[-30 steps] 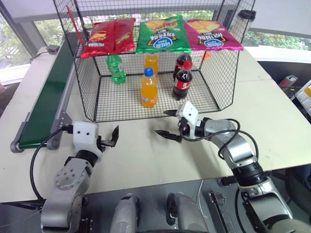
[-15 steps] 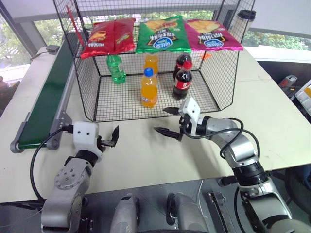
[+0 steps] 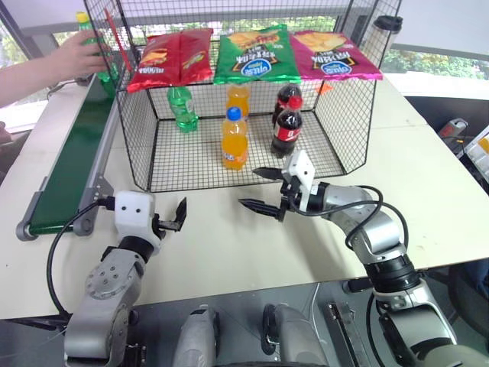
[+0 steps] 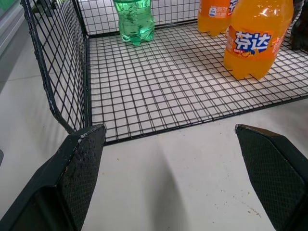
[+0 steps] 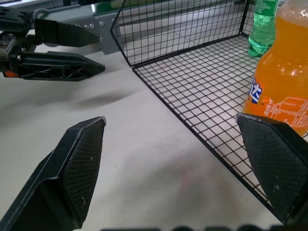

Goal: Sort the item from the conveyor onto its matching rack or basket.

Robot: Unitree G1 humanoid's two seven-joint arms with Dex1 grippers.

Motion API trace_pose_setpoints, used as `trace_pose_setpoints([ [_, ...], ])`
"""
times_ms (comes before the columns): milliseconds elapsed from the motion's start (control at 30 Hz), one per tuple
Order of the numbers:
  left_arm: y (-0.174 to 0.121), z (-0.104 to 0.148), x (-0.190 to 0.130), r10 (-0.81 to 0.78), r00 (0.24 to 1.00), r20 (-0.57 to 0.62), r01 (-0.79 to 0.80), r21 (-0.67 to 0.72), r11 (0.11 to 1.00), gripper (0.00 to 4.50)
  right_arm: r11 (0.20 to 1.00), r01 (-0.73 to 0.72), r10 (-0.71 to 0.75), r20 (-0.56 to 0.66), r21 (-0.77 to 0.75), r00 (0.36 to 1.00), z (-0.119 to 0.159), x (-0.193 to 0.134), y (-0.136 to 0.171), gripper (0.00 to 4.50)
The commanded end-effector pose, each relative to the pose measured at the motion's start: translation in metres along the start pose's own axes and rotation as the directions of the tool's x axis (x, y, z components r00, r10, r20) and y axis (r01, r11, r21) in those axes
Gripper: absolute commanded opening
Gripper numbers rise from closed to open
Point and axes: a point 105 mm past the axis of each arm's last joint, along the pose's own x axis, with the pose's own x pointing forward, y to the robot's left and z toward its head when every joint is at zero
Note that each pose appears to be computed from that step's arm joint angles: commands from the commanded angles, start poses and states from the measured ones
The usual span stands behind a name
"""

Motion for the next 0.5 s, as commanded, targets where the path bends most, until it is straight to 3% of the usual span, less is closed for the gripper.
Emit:
trace_pose_setpoints([
  [33,-0.002,0.016,-0.003,-0.008,0.998,0.064,0.006,0.025,1.000,4.47,0.998,0.001,0.003,0.075,-0.055,0.997,0.026,-0.001,0.000,4.50],
  [500,0.000,0.021,-0.002,0.002,0.997,0.081,-0.005,0.031,1.000,4.47,0.999,-0.003,0.008,0.123,-0.043,0.992,0.037,0.003,0.001,4.50],
])
